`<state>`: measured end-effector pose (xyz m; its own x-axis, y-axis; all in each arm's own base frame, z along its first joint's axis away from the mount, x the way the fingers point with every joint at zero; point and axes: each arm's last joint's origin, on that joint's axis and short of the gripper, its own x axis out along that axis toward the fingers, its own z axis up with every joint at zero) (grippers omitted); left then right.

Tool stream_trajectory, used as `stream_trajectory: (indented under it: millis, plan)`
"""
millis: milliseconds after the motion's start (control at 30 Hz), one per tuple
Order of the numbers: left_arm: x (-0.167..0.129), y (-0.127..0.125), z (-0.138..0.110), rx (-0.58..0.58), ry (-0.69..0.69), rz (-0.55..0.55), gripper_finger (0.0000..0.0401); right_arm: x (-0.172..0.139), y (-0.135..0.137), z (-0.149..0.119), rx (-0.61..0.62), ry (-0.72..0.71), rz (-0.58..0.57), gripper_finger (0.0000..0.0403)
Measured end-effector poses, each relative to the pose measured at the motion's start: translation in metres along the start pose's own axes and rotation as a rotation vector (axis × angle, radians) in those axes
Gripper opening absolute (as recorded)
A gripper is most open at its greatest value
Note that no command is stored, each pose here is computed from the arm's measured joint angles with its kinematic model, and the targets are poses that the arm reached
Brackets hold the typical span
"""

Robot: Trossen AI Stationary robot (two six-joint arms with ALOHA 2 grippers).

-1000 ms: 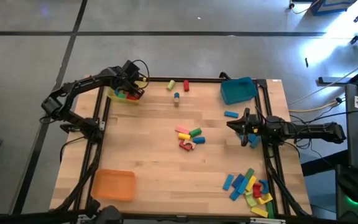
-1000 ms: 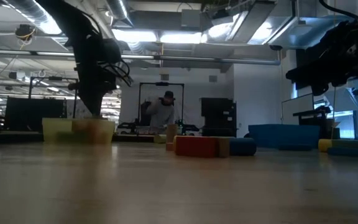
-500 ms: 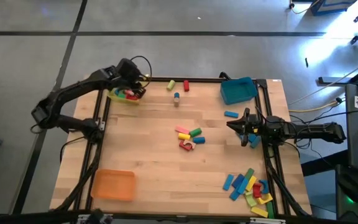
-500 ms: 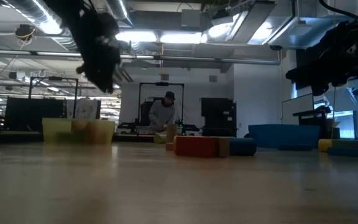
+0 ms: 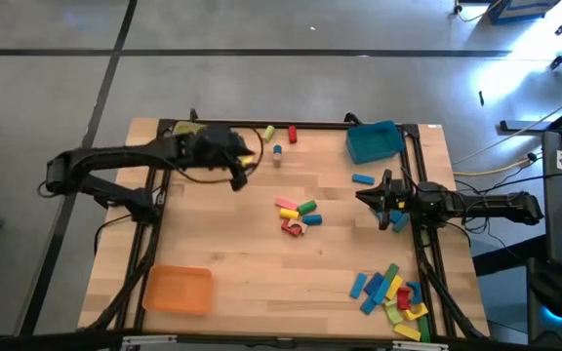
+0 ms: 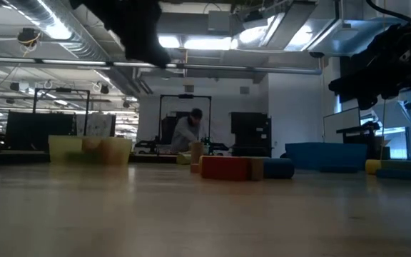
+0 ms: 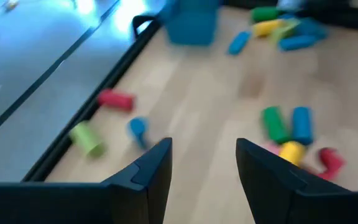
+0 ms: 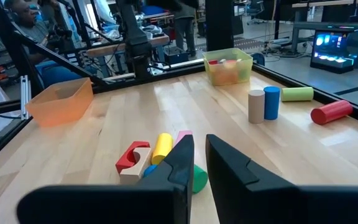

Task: Sort blocks by size
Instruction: Put the red arch block into the yellow bin

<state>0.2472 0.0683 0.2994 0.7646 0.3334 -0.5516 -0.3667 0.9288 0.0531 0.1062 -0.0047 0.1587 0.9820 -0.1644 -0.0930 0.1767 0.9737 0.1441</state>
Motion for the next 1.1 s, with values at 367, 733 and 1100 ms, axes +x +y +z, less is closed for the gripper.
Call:
stream_trajectory:
  millis: [367,733,1100]
  plan:
    - [0.032,-0.057,-0.017,0.029,0.033,-0.147,0.0158,-0.001,0.001,0.009,-0.012,-0.016,0.002,0.0046]
    - [0.073,-0.096,-0.039,0.062,0.102,-0.218,0.0158,0.0,0.003,0.014,-0.038,0.022,0.013,0.0046]
    - [0.115,-0.14,-0.067,0.276,0.058,-0.43,0.0158,0.001,0.002,0.011,-0.042,0.047,0.012,0.0046]
